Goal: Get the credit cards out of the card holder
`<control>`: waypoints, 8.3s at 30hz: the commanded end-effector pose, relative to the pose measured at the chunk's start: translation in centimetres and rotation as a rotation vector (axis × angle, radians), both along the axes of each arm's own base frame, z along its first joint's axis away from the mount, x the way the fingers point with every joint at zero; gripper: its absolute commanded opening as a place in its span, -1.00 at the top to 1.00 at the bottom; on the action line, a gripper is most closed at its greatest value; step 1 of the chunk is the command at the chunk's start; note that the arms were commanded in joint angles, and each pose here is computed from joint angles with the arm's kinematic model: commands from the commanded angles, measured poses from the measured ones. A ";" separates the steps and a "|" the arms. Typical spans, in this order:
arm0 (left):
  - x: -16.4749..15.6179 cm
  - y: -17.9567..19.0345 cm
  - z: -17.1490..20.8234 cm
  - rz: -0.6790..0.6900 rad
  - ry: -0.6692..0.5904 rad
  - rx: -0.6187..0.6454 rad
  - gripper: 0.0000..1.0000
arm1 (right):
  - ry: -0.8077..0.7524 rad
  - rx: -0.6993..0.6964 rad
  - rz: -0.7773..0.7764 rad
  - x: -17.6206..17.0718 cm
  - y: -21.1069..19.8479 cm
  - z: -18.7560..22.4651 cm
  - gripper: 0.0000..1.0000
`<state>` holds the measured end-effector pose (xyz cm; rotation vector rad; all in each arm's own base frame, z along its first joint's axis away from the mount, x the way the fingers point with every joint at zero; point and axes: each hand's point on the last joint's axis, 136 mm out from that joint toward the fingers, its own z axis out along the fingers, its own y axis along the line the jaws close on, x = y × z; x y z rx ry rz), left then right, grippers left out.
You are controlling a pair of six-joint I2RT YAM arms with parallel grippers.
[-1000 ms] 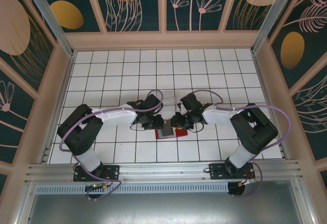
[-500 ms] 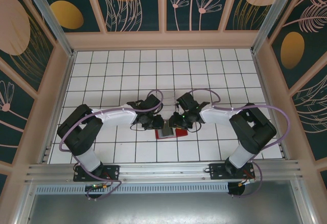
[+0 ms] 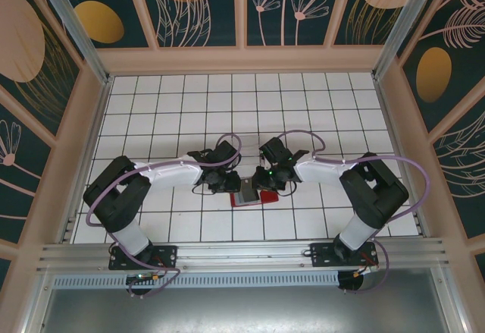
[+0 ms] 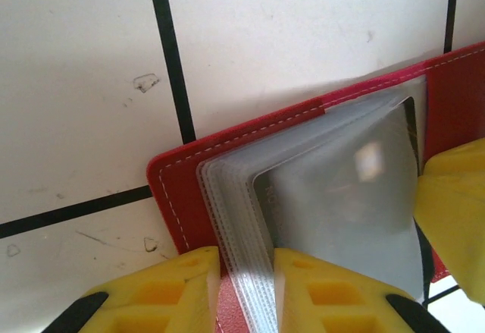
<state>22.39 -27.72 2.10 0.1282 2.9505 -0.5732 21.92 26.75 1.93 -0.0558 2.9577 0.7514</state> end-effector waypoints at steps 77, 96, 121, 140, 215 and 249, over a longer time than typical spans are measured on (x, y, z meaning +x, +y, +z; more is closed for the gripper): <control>-2.7 2.4 -3.8 0.007 0.118 0.147 0.32 | 0.075 0.339 0.073 -2.0 0.1 -0.4 0.36; -3.0 2.9 -4.3 0.008 0.128 0.167 0.42 | 0.043 0.153 0.084 -0.9 -0.5 0.1 0.36; -3.5 3.1 -5.2 0.010 0.135 0.149 0.45 | 0.049 0.296 0.040 -1.4 0.3 0.2 0.60; -3.2 2.9 -4.7 0.007 0.127 0.147 0.44 | 0.004 0.288 0.004 -1.8 -1.8 0.5 0.80; -4.8 4.9 -3.6 0.034 0.073 0.098 0.42 | -0.607 -0.090 1.351 12.6 2.7 12.6 1.00; -5.1 5.5 -3.8 0.059 0.076 0.104 0.41 | -0.530 -0.215 1.462 14.2 3.8 6.6 1.00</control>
